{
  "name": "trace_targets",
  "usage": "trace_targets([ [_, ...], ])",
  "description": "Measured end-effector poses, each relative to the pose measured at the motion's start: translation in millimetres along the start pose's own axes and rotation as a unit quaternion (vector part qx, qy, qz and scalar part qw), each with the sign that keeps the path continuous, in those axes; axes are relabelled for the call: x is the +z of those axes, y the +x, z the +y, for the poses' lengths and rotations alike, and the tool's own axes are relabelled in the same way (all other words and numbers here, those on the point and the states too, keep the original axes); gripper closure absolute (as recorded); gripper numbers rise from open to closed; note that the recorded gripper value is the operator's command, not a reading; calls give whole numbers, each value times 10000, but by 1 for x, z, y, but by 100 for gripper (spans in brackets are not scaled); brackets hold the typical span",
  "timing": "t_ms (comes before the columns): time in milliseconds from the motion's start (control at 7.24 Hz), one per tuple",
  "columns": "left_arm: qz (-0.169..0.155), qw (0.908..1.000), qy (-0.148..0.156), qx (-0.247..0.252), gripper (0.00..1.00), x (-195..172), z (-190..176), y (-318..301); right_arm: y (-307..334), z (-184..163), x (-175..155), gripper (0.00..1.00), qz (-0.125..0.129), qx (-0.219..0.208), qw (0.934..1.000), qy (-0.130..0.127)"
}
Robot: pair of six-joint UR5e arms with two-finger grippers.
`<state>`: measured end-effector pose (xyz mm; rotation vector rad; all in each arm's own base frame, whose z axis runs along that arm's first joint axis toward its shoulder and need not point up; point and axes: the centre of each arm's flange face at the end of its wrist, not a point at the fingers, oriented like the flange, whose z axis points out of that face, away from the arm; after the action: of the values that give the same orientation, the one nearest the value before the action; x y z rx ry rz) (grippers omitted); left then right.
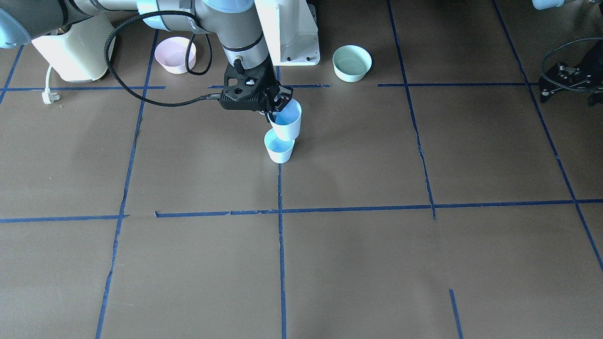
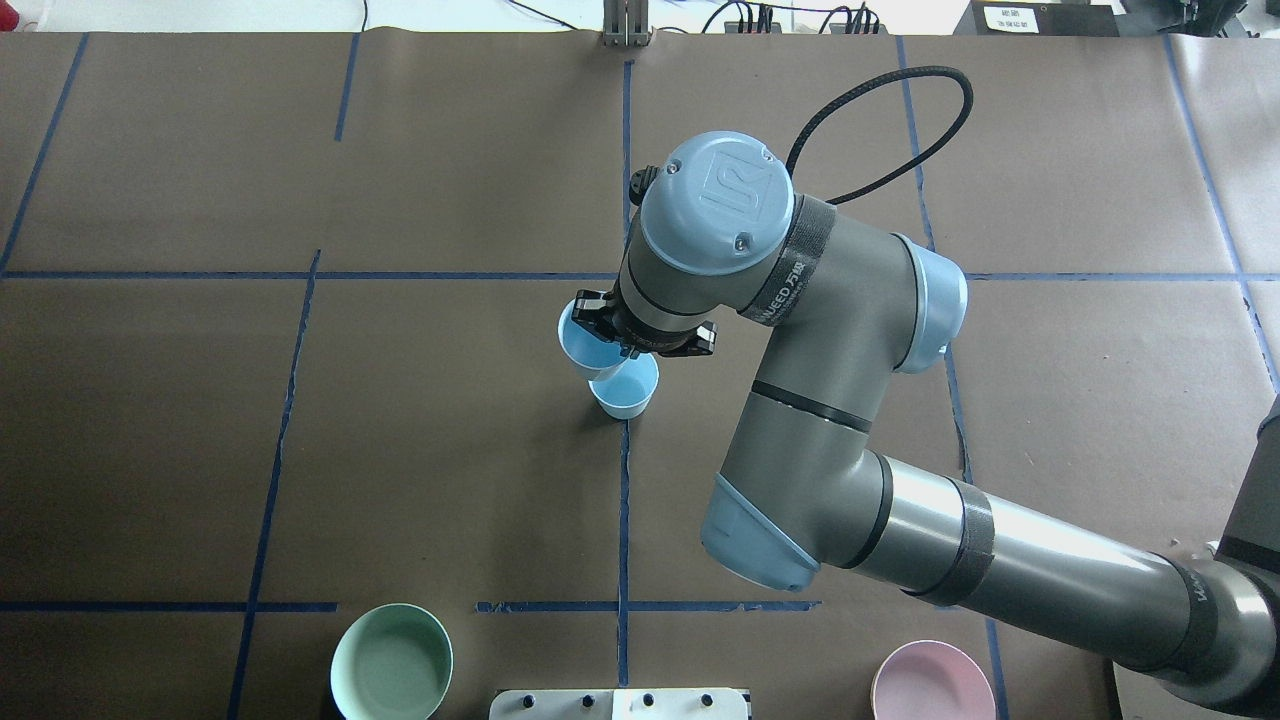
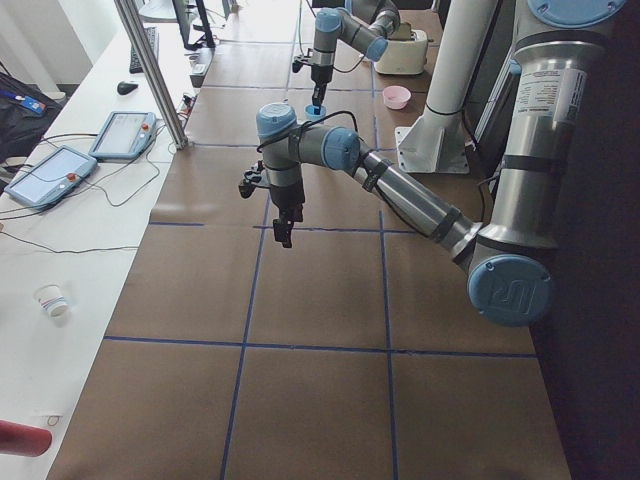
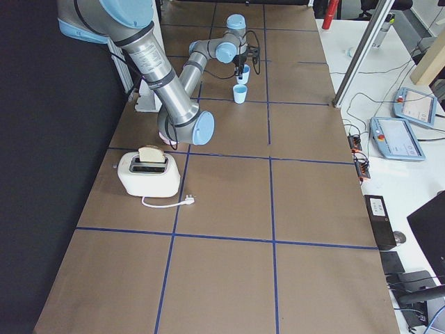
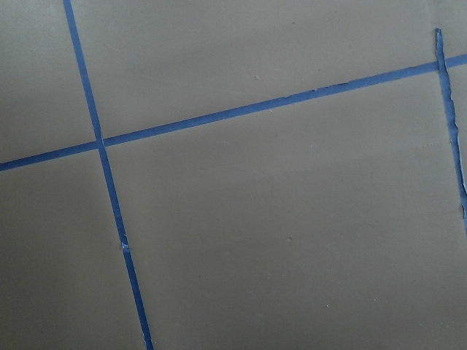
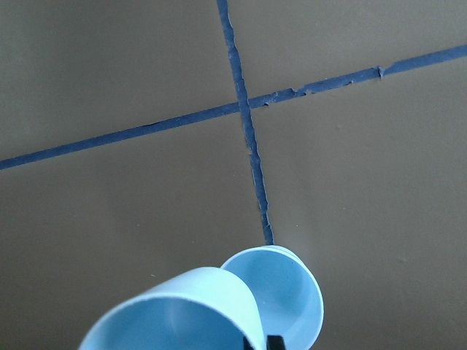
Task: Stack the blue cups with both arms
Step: 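Lower the held cup into the center cup and open the right gripper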
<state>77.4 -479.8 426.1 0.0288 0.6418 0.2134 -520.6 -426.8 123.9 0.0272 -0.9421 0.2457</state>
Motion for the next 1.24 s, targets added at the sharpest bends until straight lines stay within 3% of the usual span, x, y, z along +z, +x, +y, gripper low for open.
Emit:
trace_targets([
  [829,6,10000,-10,-22,0,1,0,-1,11,-1,8,95,258,78,9996,-53],
  [967,6,10000,-8,-23,0,1,0,0,12,-1,9,44,290,88,9995,-63],
  [1105,7,10000,-6,-24,0,0,0,0,13,-1,10,0,307,94,9995,-69],
  [1243,7,10000,-4,-26,0,0,0,0,15,-1,10,0,313,96,9994,-73],
])
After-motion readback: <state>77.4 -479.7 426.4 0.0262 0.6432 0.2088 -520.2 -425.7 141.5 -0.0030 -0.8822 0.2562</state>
